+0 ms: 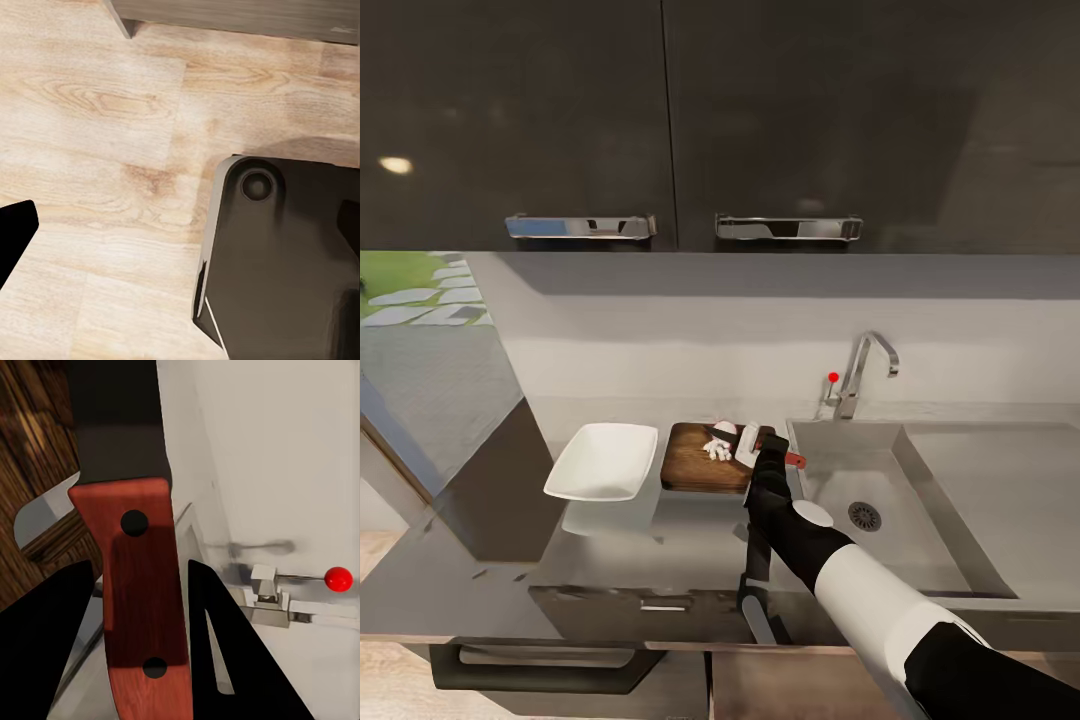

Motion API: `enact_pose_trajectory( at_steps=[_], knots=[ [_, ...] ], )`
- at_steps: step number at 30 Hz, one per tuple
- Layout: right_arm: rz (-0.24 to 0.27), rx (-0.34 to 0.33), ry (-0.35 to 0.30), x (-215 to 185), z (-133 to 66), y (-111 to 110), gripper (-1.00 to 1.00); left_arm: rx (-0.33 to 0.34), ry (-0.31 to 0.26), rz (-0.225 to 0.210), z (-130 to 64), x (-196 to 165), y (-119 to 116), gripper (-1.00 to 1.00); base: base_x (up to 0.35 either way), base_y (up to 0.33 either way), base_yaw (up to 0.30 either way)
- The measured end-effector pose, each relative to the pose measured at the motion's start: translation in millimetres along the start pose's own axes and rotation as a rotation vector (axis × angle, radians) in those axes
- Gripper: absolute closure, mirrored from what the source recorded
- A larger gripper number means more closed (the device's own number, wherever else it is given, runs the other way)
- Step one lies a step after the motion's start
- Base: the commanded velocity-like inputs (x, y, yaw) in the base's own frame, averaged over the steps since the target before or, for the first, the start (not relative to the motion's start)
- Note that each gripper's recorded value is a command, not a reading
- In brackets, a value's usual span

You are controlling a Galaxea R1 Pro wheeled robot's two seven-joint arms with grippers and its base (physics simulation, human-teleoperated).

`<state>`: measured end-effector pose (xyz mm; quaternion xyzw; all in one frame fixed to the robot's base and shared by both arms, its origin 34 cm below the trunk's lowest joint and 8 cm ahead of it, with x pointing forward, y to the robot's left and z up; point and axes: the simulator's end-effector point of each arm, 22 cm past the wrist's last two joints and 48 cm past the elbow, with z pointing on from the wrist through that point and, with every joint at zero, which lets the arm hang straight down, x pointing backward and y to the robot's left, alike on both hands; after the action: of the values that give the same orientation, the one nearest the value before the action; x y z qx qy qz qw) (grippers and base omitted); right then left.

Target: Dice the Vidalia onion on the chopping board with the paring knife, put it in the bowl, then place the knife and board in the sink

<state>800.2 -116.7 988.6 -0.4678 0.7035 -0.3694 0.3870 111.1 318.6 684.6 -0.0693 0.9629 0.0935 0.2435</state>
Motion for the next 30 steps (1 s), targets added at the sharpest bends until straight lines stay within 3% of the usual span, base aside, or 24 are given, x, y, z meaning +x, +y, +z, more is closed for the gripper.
enact_pose_trajectory(
  at_steps=[13, 30],
  knots=[
    [0.035, 0.037, -0.036, -15.2, -5.6, -21.4, 1.00, 0.000, 0.000, 0.000, -0.1, 0.1, 0.0, -1.00, 0.117, 0.000, 0.000],
    [0.023, 0.002, -0.017, -7.2, 2.4, -0.7, 1.00, -0.001, 0.019, 0.004, -2.8, 5.4, 1.0, -1.00, 0.006, 0.000, 0.000]
  ],
)
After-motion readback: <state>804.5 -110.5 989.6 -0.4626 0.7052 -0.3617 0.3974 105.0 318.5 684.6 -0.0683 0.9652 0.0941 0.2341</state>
